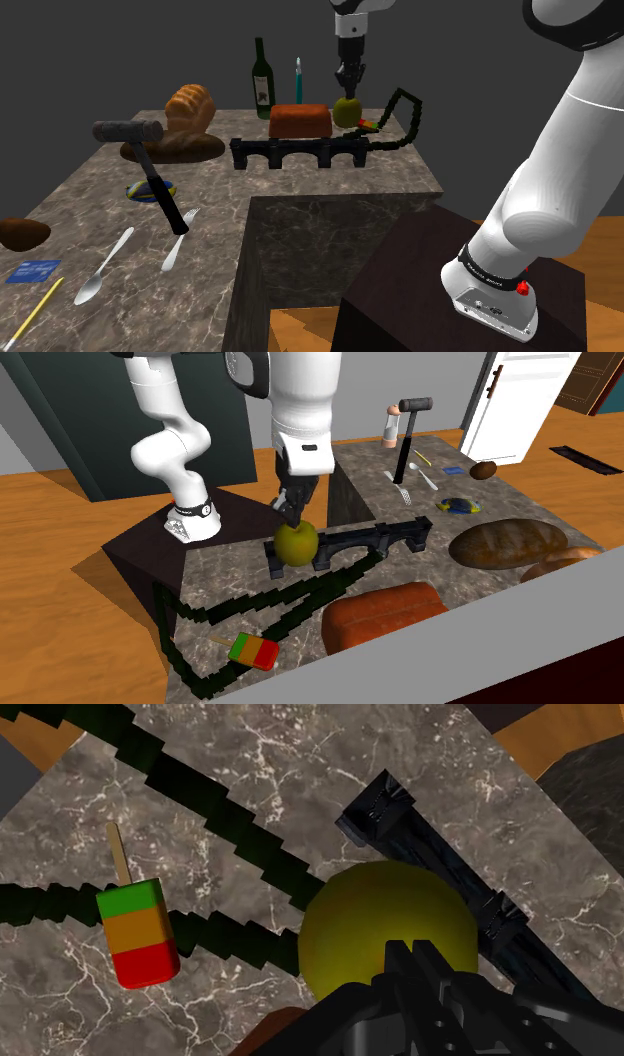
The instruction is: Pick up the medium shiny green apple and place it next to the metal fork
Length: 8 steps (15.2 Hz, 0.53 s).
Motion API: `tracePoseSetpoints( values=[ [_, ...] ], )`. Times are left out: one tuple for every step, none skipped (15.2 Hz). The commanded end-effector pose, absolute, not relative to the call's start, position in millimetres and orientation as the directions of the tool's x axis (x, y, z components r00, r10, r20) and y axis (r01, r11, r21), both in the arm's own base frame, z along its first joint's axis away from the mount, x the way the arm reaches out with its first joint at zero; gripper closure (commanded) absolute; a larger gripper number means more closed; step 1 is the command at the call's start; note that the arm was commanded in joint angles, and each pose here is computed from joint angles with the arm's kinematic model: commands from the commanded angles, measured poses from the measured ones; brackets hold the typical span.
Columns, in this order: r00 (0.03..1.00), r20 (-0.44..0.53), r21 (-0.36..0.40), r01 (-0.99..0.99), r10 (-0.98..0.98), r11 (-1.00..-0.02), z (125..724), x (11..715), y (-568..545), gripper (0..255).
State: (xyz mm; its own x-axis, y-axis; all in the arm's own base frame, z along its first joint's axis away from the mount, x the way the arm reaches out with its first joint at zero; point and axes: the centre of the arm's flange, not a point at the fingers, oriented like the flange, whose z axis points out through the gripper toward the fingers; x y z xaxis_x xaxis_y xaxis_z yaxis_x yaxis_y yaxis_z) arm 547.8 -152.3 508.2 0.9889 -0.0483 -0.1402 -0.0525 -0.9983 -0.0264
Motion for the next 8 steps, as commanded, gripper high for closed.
tracePoseSetpoints(
  values=[
    [0.989,-0.141,-0.026,-0.052,-0.048,-0.998,519.6,548.2,-151.3,255],
    [0.989,-0.141,-0.026,-0.052,-0.048,-0.998,524.8,548.2,-151.3,255],
    [0.989,-0.141,-0.026,-0.052,-0.048,-0.998,530.1,548.2,-151.3,255],
    [0.989,-0.141,-0.026,-0.052,-0.048,-0.998,535.4,548.2,-151.3,255],
    [0.989,-0.141,-0.026,-0.052,-0.048,-0.998,540.7,548.2,-151.3,255],
    [0.989,-0.141,-0.026,-0.052,-0.048,-0.998,546.0,548.2,-151.3,255],
    [0.989,-0.141,-0.026,-0.052,-0.048,-0.998,551.2,548.2,-151.3,255],
    [0.989,-0.141,-0.026,-0.052,-0.048,-0.998,556.5,548.2,-151.3,255]
  ],
)
